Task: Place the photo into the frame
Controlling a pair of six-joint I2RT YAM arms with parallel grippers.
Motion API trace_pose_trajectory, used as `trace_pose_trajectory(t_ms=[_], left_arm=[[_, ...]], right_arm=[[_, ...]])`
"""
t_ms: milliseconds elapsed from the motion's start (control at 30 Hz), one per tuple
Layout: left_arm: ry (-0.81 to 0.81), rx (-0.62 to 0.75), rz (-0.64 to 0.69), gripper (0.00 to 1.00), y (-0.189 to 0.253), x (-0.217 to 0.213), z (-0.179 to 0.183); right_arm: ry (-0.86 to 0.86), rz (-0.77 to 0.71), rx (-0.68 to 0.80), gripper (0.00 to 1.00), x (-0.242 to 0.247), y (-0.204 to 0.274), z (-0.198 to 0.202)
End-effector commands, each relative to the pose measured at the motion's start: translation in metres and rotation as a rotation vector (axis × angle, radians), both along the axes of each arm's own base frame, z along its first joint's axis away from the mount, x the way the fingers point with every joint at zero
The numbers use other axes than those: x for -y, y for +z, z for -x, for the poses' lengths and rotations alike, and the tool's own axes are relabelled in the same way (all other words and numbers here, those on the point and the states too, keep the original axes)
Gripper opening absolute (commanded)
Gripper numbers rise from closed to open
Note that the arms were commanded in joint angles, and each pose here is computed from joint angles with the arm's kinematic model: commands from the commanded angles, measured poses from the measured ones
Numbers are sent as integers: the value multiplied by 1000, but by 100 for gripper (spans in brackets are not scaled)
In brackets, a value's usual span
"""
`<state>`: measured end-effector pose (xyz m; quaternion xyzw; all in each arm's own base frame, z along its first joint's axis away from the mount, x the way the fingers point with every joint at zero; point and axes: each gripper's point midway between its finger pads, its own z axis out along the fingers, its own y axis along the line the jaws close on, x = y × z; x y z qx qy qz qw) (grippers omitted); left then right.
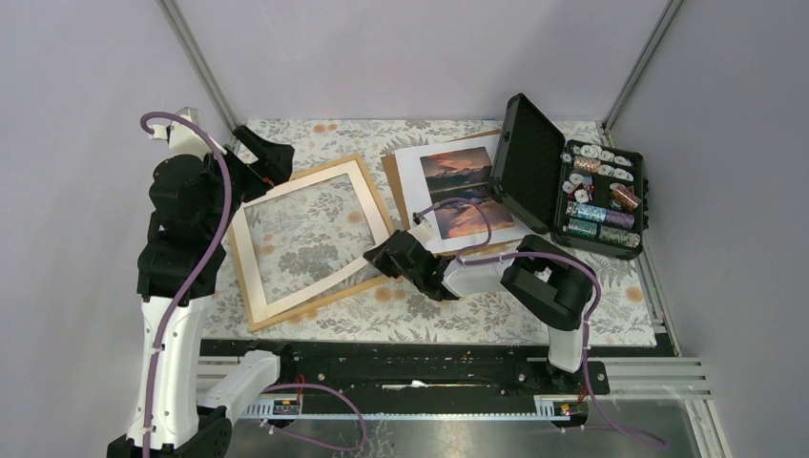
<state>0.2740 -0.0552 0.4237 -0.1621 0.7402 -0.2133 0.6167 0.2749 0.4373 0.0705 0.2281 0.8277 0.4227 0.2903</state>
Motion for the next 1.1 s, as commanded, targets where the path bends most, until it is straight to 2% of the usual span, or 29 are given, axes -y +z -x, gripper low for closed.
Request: trace_pose_trajectory(t_ms=[0,167,467,533,700,900,933,1067], left_arm=[[6,51,1,99,12,-2,-2],[8,59,-6,99,14,-3,0],[12,47,-7,99,9,-3,-2],[12,44,-6,99,8,-3,-2],[8,35,0,99,6,-2,-4],[-1,-17,-4,99,-11,1,-10],[-1,-22,-4,99,-13,1,-9],[-1,-35,-5,99,-17,0,-6]], right_arm=[[-46,-8,23,0,4,11,-5],[-64,13,62,0,5,14,-13],[-57,31,91,11,1,12,-18],[-53,30,95,17,1,14,-18],[14,59,114,56,-5,23,-13],[83,297,164,95,24,38,-6],[104,329,172,99,28,40,-3],[259,416,148,100,41,32,23]])
